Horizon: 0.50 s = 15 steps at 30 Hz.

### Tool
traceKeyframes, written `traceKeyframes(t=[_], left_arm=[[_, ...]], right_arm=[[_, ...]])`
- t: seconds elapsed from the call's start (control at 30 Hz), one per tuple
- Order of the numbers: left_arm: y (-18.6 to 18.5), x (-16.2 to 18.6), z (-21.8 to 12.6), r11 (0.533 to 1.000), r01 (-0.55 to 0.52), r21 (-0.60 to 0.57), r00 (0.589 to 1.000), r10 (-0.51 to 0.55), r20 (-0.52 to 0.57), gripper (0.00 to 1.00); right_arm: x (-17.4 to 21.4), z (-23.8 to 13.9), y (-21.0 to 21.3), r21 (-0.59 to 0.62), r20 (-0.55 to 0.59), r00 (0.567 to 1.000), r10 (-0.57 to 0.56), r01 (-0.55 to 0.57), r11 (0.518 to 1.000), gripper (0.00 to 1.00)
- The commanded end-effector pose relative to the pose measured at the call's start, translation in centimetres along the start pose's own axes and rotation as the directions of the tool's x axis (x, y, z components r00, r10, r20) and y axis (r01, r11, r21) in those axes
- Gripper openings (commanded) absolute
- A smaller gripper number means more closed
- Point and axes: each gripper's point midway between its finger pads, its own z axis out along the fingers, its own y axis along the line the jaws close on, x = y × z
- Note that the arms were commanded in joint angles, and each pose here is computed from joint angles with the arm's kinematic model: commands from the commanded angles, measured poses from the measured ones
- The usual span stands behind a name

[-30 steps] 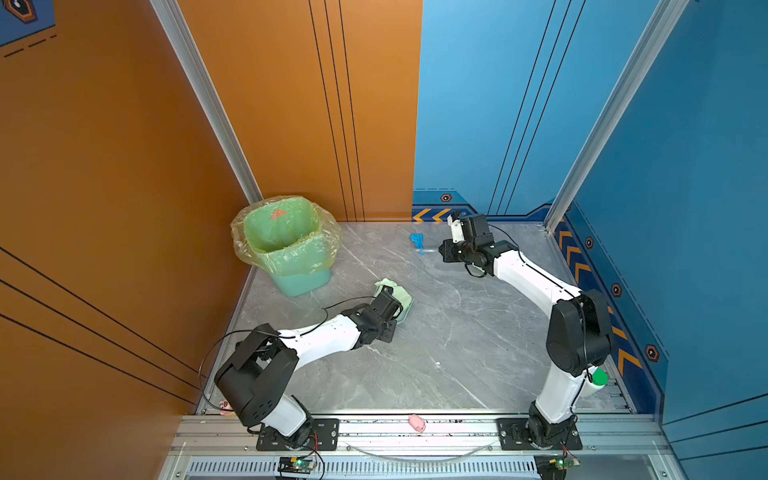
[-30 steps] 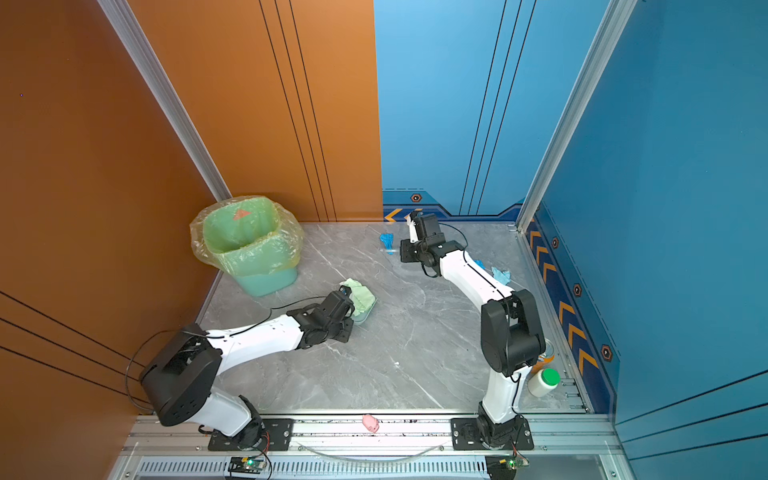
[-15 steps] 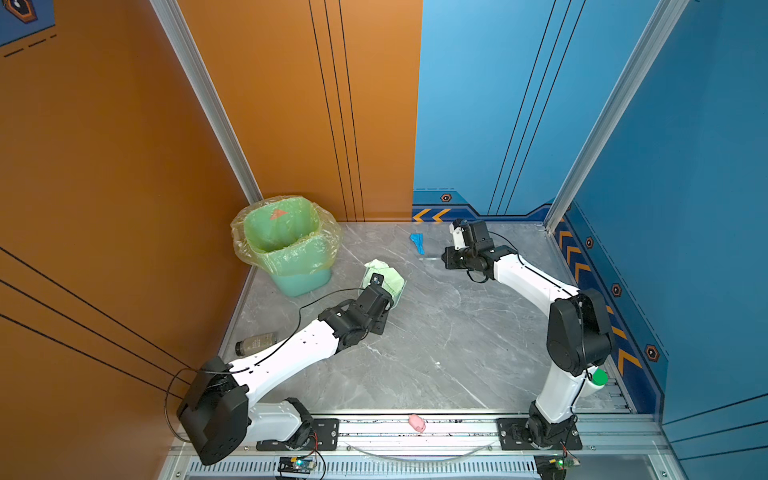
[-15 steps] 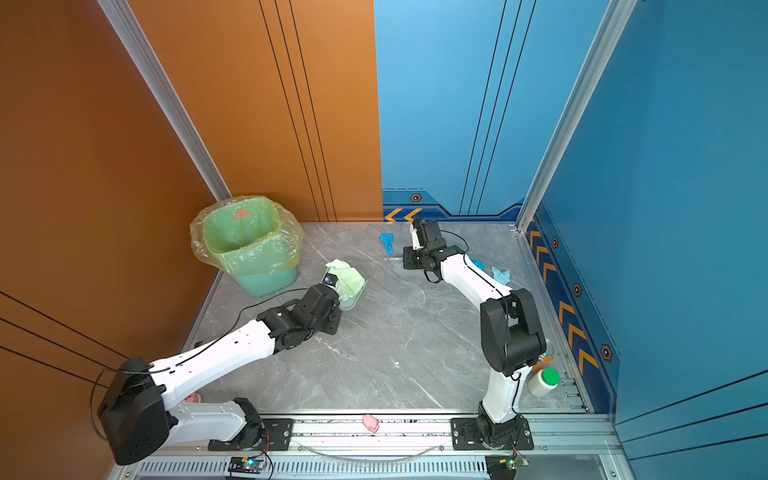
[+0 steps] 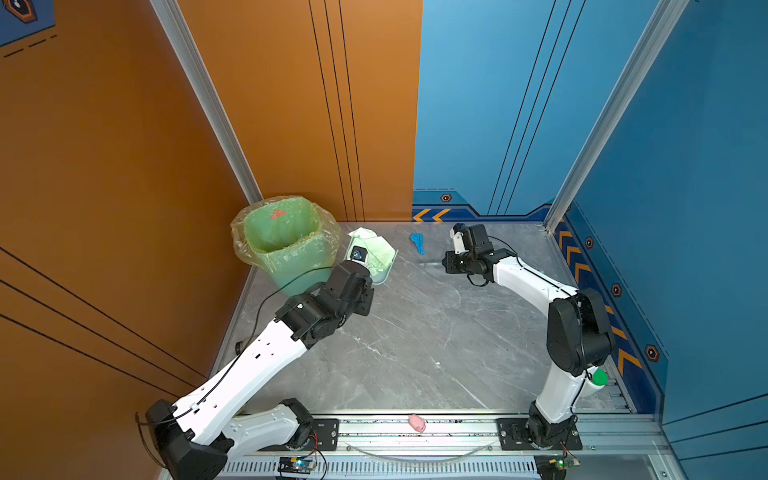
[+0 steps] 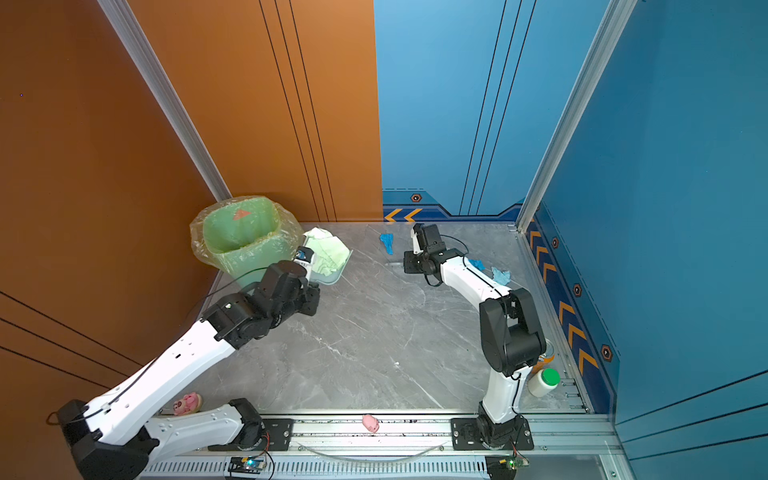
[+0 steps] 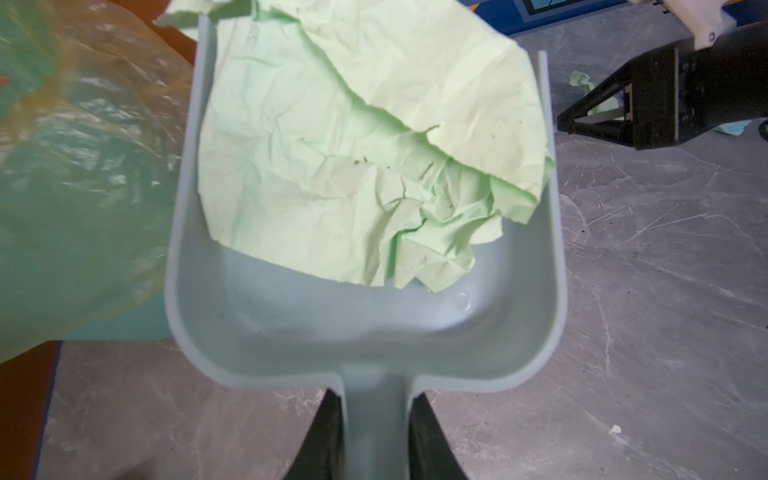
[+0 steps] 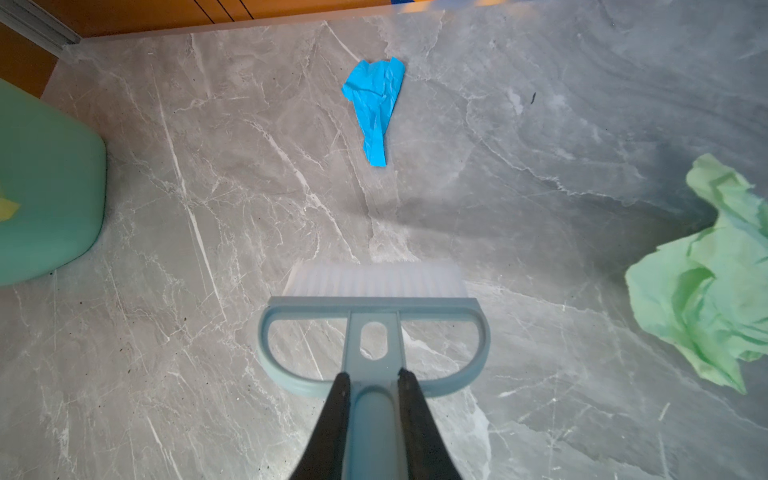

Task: Sweep away the paper scraps from the table
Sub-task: 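Raise the dustpan over the green bin with the left gripper and tip it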

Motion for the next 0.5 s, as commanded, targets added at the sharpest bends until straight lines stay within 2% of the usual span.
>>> traceKeyframes(t=[0.0, 0.3, 0.47], left_arm=[[2.5, -1.2, -2.1, 0.998, -0.017, -0.056, 1.000, 0.017, 0.005, 0.00], [8.3, -4.5, -4.3, 0.982, 0.094, -0.167, 0.994, -0.083, 0.073, 0.00], [10.7, -5.2, -4.2, 0.968, 0.207, -0.144, 0.977, -0.197, 0.082, 0.00]], right_arm=[[-1.0, -1.4, 0.1, -0.003, 0.042, 0.999, 0.013, -0.013, 1.000, 0.00], [-0.7, -1.2, 0.2, -0.010, 0.036, 0.999, 0.022, -0.022, 1.000, 0.00], [-0.6, -1.2, 0.2, -0.009, 0.032, 0.999, 0.024, -0.023, 1.000, 0.00]])
